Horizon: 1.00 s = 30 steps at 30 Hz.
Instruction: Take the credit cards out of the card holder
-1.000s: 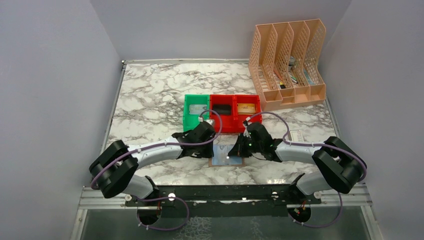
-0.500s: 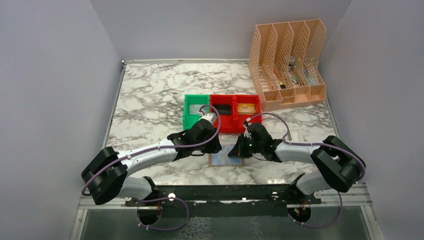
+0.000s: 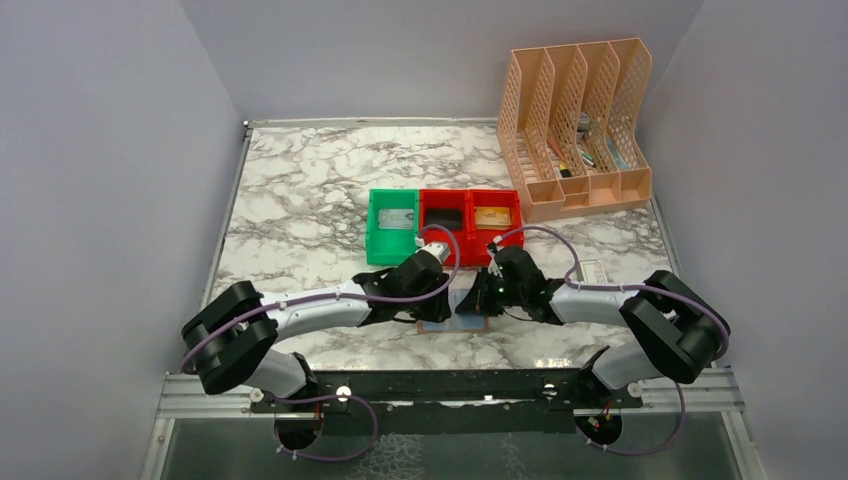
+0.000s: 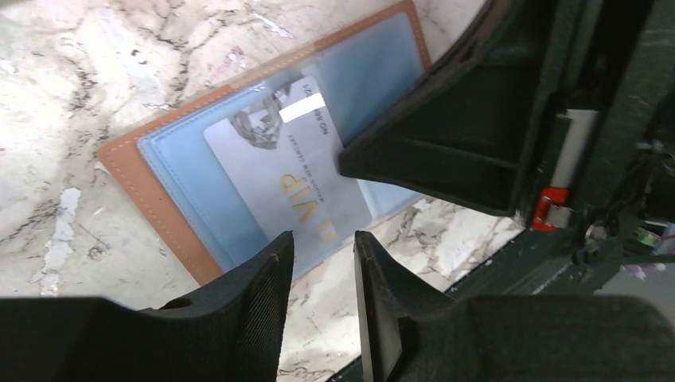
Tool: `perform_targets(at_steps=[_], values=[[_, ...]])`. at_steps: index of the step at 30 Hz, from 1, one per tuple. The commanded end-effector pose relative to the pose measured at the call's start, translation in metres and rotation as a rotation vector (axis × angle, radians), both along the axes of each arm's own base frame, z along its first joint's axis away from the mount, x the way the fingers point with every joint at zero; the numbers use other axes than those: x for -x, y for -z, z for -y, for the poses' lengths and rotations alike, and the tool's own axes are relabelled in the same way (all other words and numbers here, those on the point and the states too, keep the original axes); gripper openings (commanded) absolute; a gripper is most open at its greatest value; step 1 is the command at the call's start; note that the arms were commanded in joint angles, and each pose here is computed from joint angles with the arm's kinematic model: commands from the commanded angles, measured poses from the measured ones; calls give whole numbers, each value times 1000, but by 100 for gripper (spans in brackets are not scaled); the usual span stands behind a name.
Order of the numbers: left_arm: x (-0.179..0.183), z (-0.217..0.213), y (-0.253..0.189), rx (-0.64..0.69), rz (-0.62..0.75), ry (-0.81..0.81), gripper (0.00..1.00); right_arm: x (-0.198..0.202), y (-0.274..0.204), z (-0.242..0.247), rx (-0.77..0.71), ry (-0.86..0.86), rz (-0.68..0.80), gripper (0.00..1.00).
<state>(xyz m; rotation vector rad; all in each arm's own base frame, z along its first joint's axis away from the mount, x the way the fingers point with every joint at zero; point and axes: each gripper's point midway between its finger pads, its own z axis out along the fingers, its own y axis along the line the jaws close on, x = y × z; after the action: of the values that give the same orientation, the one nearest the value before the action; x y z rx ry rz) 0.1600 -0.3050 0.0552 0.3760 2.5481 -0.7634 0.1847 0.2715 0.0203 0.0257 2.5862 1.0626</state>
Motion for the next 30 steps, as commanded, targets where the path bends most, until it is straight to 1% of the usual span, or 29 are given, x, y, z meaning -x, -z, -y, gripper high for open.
perform_targets(at_steps=[1, 7, 13, 18, 24, 30], values=[[-10, -1, 5, -14, 19, -60, 35, 7, 10, 5, 19, -10, -29, 1], [-10, -14, 22, -88, -6, -104, 35, 4, 7, 4, 17, -6, -17, 1], [-7, -20, 33, -131, -40, -124, 28, 3, 3, 6, 18, 14, -10, 1], [-5, -31, 39, -170, -44, -142, 26, 1, -1, 8, 13, 36, -5, 1], [-5, -37, 37, -183, -30, -151, 25, -1, -7, 8, 6, 45, 10, 1], [-6, -30, 38, -183, -38, -124, 23, 0, -10, 7, -6, 47, 10, 2]])
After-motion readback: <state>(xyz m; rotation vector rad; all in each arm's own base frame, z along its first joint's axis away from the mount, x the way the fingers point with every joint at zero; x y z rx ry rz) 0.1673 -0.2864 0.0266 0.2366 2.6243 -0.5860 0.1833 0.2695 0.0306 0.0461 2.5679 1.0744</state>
